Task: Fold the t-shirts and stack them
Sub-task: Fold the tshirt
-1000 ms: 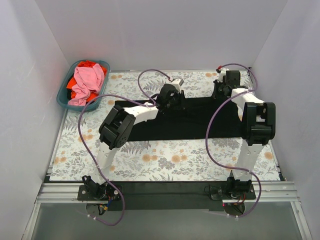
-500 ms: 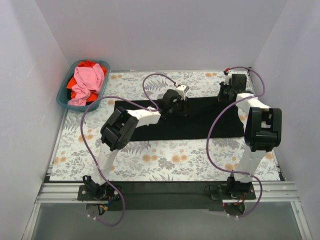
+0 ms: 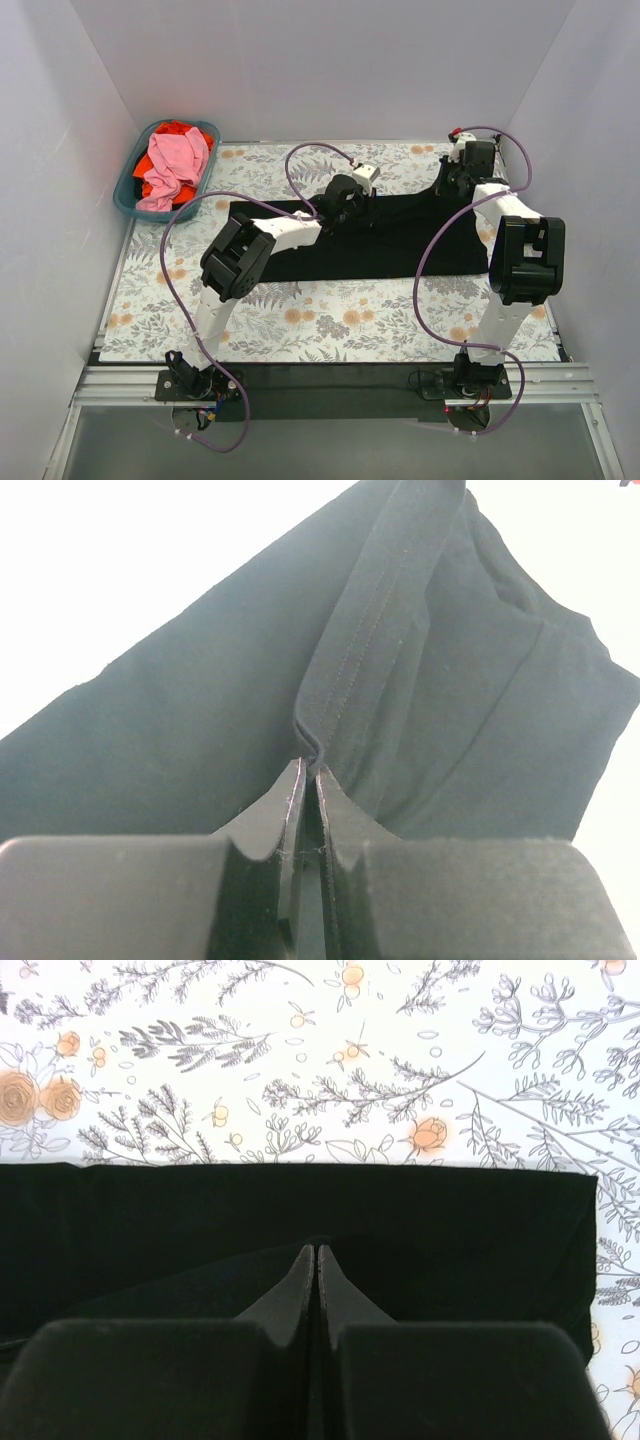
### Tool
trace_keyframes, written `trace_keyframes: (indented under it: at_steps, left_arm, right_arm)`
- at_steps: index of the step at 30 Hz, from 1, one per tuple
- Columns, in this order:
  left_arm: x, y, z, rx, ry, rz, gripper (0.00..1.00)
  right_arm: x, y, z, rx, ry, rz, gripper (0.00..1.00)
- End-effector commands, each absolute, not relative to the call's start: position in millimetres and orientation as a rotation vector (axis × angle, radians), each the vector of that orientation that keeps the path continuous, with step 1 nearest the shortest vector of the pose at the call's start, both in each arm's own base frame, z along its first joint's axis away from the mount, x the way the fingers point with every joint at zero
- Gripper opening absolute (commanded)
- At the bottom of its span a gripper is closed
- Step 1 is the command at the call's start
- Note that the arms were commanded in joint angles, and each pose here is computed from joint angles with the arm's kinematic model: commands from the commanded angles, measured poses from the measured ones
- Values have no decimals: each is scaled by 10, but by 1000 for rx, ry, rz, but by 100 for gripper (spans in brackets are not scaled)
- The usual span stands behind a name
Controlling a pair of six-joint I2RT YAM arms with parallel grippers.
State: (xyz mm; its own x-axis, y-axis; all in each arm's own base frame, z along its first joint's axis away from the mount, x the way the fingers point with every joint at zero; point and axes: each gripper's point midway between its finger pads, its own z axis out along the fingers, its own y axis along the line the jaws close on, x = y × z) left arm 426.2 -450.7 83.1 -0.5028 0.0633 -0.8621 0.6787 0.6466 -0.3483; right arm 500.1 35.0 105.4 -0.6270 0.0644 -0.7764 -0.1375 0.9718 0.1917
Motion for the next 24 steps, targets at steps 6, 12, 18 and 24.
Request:
trace_keyframes:
  at_steps: [6, 12, 18, 24]
  left_arm:
    - [4415, -4511, 1825, 569, 1720, -838, 3]
    - [4313, -4435, 1963, 618, 1590, -829, 3]
    - [3992, -4378, 2020, 696, 1412, -908, 0]
    - [3931, -4386, 1807, 732, 1416, -921, 0]
  right_arm:
    - [5280, 336, 1497, -67, 2103, 288, 1]
    - [5271, 338, 1515, -55, 2101, 293, 1]
    - [5215, 336, 1552, -45, 2080, 292, 1]
    - [5088, 296, 1392, -24, 2107, 268, 1]
